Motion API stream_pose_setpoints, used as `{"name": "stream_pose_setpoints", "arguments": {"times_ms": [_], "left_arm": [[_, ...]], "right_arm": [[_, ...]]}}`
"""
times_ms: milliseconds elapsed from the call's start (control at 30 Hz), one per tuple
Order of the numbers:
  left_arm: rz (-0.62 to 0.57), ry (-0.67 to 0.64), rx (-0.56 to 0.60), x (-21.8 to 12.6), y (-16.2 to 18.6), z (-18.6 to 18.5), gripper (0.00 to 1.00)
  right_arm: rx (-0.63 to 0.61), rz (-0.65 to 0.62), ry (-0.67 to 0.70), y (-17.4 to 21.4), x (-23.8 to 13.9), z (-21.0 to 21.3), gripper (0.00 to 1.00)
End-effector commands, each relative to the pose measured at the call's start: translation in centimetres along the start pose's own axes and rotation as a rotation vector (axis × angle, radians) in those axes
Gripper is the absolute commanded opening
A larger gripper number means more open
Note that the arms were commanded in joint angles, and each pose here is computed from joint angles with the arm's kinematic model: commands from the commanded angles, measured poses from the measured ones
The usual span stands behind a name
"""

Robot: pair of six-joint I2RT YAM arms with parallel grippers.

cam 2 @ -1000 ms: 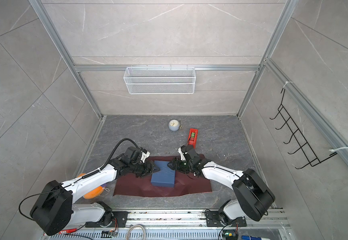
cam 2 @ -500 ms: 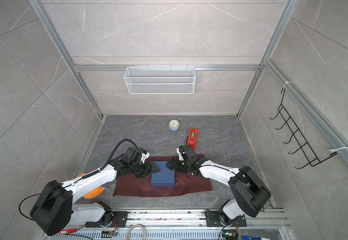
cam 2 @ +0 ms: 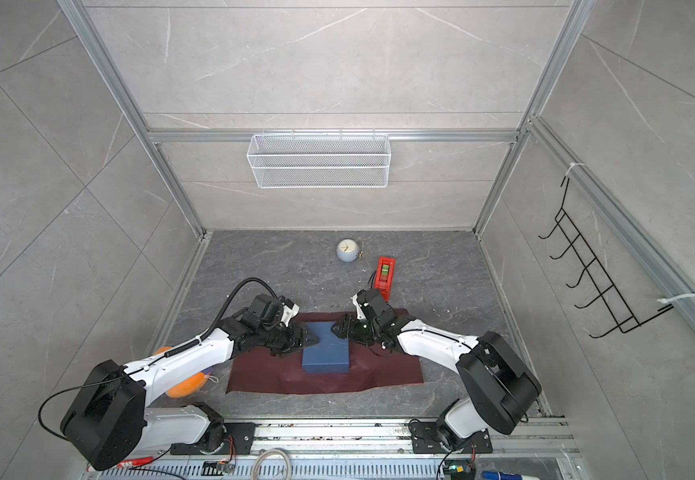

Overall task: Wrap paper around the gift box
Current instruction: 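Release the blue box and move both grippers outward to the paper edges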

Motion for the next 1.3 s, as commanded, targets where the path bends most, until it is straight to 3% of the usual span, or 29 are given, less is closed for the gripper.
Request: {"name": "stream_pose_setpoints", "arguments": {"times_ms": [0, 400, 567, 733, 933, 1267], "left_arm": [[-0.026, -0.01, 0.035, 0.1, -0.3, 0.0, 0.68], [-0.061, -0.055, 0.038, -0.4, -0.4, 0.3, 0.73], [-0.111, -0.09, 0.047, -1.3, -0.4, 0.5, 0.82], [-0.196, -0.127, 0.087, -3.1, -0.8, 0.4, 0.84], [-0.284, -0.116, 0.006, -4.7, -2.7, 2.4, 0.73], [-0.238, -0.11, -0.089, -0.5, -6.9, 5.1, 0.56]], "right_arm": [[-0.012, 0.002, 0.02, -0.2, 0.3, 0.1, 0.69], [-0.022, 0.008, 0.067, -0.1, 0.1, -0.3, 0.75], [-0.048, -0.009, 0.093, -0.5, -1.5, -0.2, 0.8], [-0.068, -0.04, 0.11, -1.2, -4.4, -0.6, 0.82], [0.011, -0.114, 0.167, -2.7, -8.0, -4.6, 0.82], [0.099, -0.039, 0.069, -2.5, -3.5, -7.3, 0.72]]}}
Point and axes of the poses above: each gripper's point midway between its finger pads, its own x axis out along the fingers, its own z axis along the line the jaws close on, y = z × x, the point moved 8 cm from there along -x, back along the fingers, and after that the axes turned 5 degrees about -x, right-handed, at the moved point
